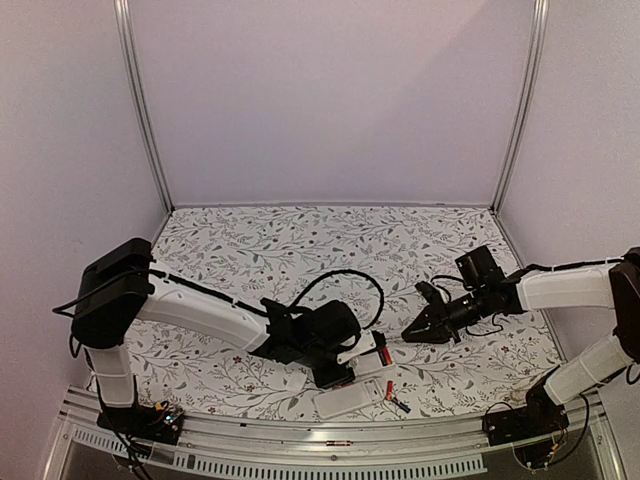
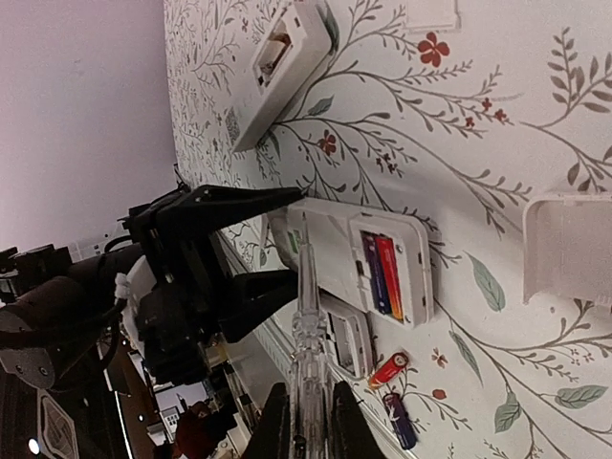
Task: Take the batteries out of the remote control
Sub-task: Remove the battery from the remote control without the battery cover.
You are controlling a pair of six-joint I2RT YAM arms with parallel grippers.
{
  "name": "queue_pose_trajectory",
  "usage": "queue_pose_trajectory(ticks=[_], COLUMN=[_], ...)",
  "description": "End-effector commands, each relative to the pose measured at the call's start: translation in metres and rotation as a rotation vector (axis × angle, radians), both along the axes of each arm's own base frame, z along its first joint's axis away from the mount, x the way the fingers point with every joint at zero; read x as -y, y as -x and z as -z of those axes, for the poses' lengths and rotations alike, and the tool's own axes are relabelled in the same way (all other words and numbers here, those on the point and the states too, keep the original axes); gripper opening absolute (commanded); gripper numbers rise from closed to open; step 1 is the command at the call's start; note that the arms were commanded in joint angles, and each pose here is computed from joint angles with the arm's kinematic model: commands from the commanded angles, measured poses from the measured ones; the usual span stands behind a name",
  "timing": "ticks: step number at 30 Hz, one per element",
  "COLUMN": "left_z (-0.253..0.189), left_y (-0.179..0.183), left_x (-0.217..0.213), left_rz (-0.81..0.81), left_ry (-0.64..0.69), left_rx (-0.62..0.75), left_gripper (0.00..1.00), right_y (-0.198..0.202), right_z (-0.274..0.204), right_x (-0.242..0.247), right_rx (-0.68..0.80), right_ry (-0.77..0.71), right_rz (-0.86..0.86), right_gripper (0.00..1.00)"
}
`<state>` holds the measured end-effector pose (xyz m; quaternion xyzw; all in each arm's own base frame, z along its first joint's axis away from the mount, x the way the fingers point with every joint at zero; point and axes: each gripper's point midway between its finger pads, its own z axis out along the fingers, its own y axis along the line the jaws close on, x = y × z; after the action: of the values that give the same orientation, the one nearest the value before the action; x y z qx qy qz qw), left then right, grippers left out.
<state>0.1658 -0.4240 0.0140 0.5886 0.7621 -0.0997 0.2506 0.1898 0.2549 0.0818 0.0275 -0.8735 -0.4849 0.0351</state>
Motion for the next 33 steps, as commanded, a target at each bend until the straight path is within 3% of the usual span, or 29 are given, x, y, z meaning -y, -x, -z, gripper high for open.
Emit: queue_pose_trajectory(ticks=[1,4,8,11,20,26,33], left_z=[0.036,0.036,0.031,0.024,0.015,0.016,0.018], left_y=[0.035,0.033,0.028,0.025,0.033,0.026,0.023], left_x=[-0.009,-0.01,-0.011,-0.008,-0.013,-0.019,-0.02], left_rz=[0.124,0.119,0.119,0.144,0.303,0.307,0.302], left_ry=[-0.078,-0.083,-0.077,-0.06,-0.045,-0.057,-0.06], left_rx=[-0.109,-0.102,-0.067,-0.058,-0.13,-0.129,-0.136], left_gripper=[0.17,0.17,0.18,0.2,0.22,0.21,0.19], right_y=[-0.009,-0.01,-0.016,-0.011,0.013,0.022,0.031], right_z=[-0.028,-0.019,-0.01,-0.017,-0.041,-0.027,-0.024], right_x=[0.0,0.015,0.047,0.062,0.05,0.043,0.03], right_rx=[0.059,0.058,0.165,0.239,0.36,0.316,0.304], right_ry=[-0.084,0.03,0.269,0.349,0.367,0.43,0.39], right_rz=[0.031,0.079,0.116,0.081,-0.128,-0.192,-0.234], right_gripper=[0.0,0.0,0.0,0.0,0.0,0.0,0.0])
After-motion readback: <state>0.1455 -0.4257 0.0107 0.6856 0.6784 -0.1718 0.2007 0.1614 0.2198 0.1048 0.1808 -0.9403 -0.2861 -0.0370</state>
